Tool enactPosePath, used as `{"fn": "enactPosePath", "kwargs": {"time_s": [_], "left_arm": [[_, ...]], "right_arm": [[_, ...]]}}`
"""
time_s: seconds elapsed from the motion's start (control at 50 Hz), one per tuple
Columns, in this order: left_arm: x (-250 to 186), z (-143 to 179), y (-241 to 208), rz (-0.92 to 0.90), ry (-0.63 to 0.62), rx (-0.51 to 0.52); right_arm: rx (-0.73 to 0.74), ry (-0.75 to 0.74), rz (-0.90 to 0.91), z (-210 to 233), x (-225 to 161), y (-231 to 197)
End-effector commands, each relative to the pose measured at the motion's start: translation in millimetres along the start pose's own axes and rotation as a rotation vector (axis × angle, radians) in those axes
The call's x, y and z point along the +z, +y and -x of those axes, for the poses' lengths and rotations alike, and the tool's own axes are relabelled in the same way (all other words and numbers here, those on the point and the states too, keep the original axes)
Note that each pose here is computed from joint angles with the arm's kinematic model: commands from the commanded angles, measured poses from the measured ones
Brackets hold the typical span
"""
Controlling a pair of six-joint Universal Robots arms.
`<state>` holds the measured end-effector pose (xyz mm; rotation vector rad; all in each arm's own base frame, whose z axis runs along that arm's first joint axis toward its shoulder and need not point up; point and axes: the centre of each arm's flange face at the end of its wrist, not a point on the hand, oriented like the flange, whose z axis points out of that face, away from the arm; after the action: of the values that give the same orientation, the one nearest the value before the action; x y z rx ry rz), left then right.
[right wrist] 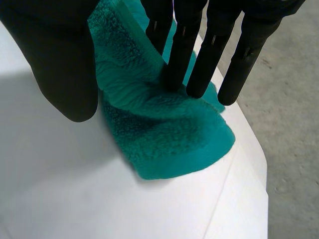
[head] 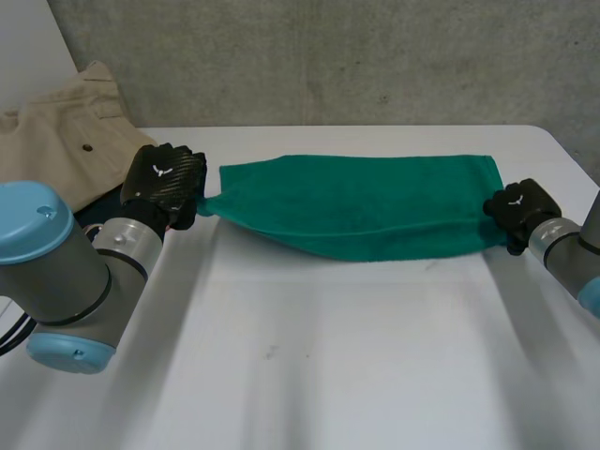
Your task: Fold the laundry.
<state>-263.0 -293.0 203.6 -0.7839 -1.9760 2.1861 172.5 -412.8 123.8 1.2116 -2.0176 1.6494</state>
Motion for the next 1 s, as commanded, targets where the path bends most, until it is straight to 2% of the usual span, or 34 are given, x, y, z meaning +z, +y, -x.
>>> {"fn": "enactPosePath", "kwargs": {"time_s": [0.02, 0.16, 0.22, 0.26, 0.36, 0.46, 0.5, 0.56, 0.68, 0.78, 1.0], "left_arm": [[-0.4, 0.0, 0.4, 0.003, -0.001, 0.001], [-11.8, 2.1, -6.3, 0.044, 0.009, 0.006], [-27.0, 4.2, -11.3, 0.112, 0.027, 0.008], [-36.2, 6.0, -12.9, 0.155, 0.037, 0.017], [-80.5, 7.3, -13.4, 0.363, 0.125, 0.154], [-118.6, -1.4, -3.9, 0.530, 0.286, 0.339], [-128.8, -7.2, 0.2, 0.561, 0.358, 0.406], [-124.9, -9.1, -0.8, 0.520, 0.364, 0.436], [-73.5, -11.6, 6.9, 0.334, 0.260, 0.432], [-22.2, -25.7, 2.5, 0.156, 0.203, 0.425], [44.5, -51.0, 30.0, 0.095, 0.192, 0.398]], "right_arm": [[-0.048, -0.011, -0.007, 3.9, 8.5, 8.3], [-0.075, 0.034, 0.014, -17.6, -4.4, 2.0], [-0.065, 0.012, 0.056, -26.3, -30.2, -2.3], [-0.054, -0.005, 0.118, -42.5, -61.5, -8.3], [-0.037, -0.111, 0.290, -57.5, -120.1, -9.5], [-0.032, -0.242, 0.432, -52.0, -151.0, 3.9], [-0.033, -0.252, 0.440, -50.2, -152.1, 7.6], [-0.044, -0.224, 0.416, -46.6, -147.4, 8.5], [-0.040, -0.140, 0.344, -32.0, -105.1, 24.4], [-0.059, -0.022, 0.304, -38.6, -81.4, 22.5], [-0.097, 0.180, 0.161, -39.5, -38.6, 18.8]]}}
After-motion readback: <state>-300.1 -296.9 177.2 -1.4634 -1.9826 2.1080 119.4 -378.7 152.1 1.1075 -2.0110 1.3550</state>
